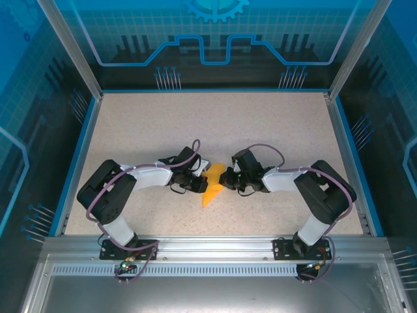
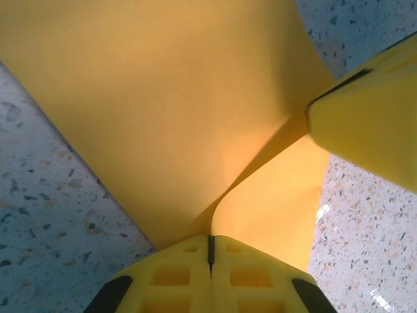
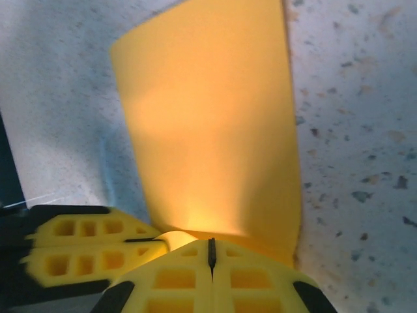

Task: Fold a paper plane with a square sheet of paper (pick it up from the middle)
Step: Third fold the triangle at the center of the table.

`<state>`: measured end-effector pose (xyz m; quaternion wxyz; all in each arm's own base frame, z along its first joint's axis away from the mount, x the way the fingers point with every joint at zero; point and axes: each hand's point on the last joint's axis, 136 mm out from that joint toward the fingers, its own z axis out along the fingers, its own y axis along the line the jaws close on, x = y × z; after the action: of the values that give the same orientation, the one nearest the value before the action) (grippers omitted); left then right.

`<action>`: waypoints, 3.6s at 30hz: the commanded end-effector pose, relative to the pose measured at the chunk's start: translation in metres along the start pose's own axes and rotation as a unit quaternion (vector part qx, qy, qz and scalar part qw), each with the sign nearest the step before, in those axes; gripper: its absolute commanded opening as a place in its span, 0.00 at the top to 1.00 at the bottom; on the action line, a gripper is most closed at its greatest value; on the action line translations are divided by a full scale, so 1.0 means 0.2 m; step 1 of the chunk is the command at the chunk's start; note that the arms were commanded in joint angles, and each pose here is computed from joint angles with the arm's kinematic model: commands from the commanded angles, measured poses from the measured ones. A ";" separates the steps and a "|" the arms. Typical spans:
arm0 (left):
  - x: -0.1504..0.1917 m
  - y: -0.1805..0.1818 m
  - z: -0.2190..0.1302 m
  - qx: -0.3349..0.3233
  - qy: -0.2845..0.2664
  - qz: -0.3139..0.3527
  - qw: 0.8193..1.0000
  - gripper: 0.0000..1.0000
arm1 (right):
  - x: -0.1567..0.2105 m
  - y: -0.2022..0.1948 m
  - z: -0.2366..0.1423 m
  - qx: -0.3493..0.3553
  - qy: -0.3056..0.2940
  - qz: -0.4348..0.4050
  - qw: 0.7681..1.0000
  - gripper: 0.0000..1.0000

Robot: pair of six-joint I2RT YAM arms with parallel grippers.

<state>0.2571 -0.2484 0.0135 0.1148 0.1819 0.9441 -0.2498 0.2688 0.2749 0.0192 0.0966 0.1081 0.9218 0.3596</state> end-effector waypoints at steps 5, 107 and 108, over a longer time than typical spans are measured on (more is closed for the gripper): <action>0.10 0.06 0.04 -0.017 0.040 -0.008 0.999 1.00 | 0.02 -0.19 0.02 0.064 0.002 0.031 0.997 1.00; 0.09 0.09 0.07 -0.009 0.043 -0.071 0.997 1.00 | 0.47 0.18 0.11 -0.006 0.059 -0.047 0.997 1.00; 0.09 0.09 0.07 -0.010 0.044 -0.071 0.997 1.00 | 0.47 0.21 0.10 -0.015 0.058 -0.049 0.997 1.00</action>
<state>0.2655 -0.2517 0.0127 0.0900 0.1254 0.9503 -0.2704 0.1923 0.3449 0.0161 0.0570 0.0429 0.9247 0.3741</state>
